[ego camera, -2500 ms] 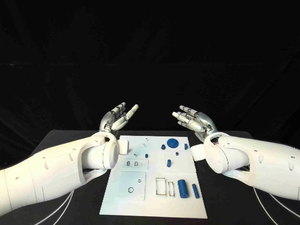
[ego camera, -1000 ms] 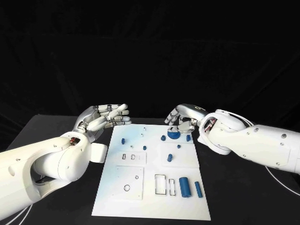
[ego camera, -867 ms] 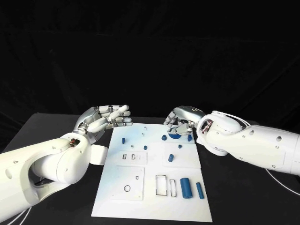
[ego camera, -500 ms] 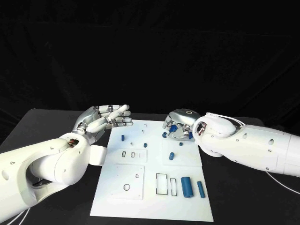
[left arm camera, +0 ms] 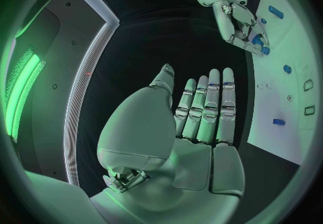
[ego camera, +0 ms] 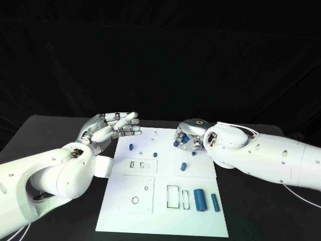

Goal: Assemble the parts on the task board

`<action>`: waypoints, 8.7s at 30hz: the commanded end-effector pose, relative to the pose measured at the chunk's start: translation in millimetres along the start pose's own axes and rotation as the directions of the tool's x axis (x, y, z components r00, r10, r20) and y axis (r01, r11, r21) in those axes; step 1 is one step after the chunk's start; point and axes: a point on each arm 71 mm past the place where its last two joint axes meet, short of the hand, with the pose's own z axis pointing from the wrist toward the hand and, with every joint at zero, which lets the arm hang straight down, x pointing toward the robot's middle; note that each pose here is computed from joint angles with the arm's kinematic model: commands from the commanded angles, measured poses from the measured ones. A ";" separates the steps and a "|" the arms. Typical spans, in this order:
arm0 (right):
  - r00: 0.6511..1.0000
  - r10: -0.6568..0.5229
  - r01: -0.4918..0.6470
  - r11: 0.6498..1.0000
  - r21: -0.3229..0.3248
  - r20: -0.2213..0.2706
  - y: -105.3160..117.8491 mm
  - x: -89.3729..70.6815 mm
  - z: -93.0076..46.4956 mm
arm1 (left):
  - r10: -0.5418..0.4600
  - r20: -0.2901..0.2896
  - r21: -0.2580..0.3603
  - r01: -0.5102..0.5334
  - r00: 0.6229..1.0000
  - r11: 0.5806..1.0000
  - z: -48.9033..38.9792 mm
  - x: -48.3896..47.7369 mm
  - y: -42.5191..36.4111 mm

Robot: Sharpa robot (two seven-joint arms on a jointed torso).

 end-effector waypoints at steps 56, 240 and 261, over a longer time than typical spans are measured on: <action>0.970 0.052 -0.058 0.998 0.015 0.237 30.5 -19.0 32.7 | -0.013 -0.020 -0.005 0.013 1.000 1.000 0.5 -1.4 -3.4; 0.984 0.152 -0.170 0.956 0.240 0.094 -47.5 -8.1 -3.2 | 0.009 0.033 -0.014 -0.008 0.999 1.000 5.5 -29.2 -7.2; 0.963 0.072 -0.093 0.993 0.070 0.258 36.4 -32.4 12.3 | 0.006 0.029 -0.016 -0.006 1.000 1.000 6.6 -27.4 -6.6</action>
